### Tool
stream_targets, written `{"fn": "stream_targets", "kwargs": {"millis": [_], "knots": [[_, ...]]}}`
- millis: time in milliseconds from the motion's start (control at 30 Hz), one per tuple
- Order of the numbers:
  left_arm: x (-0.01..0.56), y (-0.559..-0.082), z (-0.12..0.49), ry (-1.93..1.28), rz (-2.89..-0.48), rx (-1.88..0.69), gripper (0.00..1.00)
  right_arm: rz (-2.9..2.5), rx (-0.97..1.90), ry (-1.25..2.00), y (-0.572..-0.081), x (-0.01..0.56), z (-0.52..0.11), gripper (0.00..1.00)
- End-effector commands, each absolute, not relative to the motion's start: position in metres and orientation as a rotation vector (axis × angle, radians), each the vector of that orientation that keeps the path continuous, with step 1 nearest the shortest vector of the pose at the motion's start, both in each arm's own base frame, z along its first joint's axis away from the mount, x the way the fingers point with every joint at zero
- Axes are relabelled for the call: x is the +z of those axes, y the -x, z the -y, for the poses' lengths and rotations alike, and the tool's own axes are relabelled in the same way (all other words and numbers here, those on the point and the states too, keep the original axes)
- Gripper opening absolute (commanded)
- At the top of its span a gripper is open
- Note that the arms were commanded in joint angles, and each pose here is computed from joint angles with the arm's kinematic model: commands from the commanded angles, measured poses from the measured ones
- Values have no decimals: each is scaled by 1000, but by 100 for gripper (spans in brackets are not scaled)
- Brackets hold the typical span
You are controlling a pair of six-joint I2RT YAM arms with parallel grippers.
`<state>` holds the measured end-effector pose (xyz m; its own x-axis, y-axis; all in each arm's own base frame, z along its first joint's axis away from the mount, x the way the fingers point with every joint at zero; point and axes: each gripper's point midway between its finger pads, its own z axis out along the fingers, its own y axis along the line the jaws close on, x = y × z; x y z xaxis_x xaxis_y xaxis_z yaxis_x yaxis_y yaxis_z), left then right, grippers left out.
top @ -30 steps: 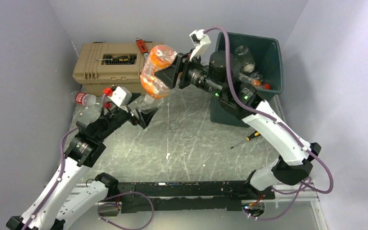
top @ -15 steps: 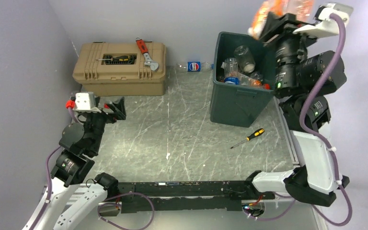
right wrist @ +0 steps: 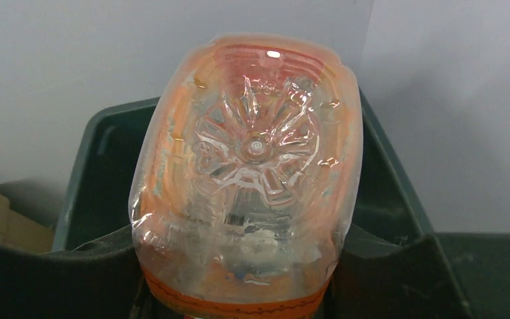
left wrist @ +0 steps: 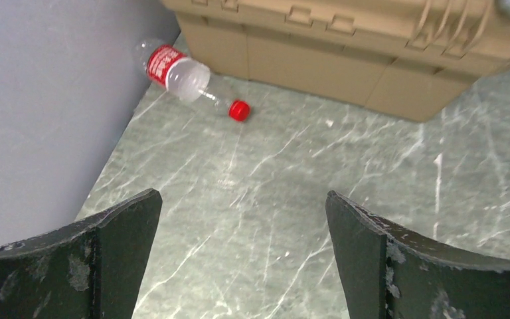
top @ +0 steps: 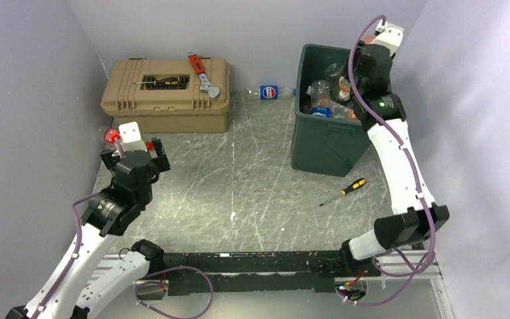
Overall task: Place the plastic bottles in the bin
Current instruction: Place the plastic bottle in the trash bin.
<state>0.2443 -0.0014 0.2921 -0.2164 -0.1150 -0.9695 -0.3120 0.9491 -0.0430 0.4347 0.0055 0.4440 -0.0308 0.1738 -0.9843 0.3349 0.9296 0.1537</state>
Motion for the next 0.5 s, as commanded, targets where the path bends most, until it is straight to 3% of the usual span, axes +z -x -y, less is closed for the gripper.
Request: {"fn": "stream_targets", "kwargs": {"millis": [0,167,233,367,433,467], "knots": [[285,-236,-9,381,-1819,230,99,-1541,-94,-416,-446,462,-5,40],[289,-229,-15,386,-1796,243,99,-1643,-138,-379,-487,419,-6,41],[290,-226,-20,385,-1793,267,99,-1699,-107,-367,-497,400,-15,46],[285,-227,-21,347,-1808,305,99,-1760,22,-367,-499,384,-36,77],[277,-230,-19,335,-1834,319,100,-1751,128,-339,-494,389,-52,98],[272,-233,-16,329,-1851,316,99,-1759,180,-318,-491,391,-62,100]]}}
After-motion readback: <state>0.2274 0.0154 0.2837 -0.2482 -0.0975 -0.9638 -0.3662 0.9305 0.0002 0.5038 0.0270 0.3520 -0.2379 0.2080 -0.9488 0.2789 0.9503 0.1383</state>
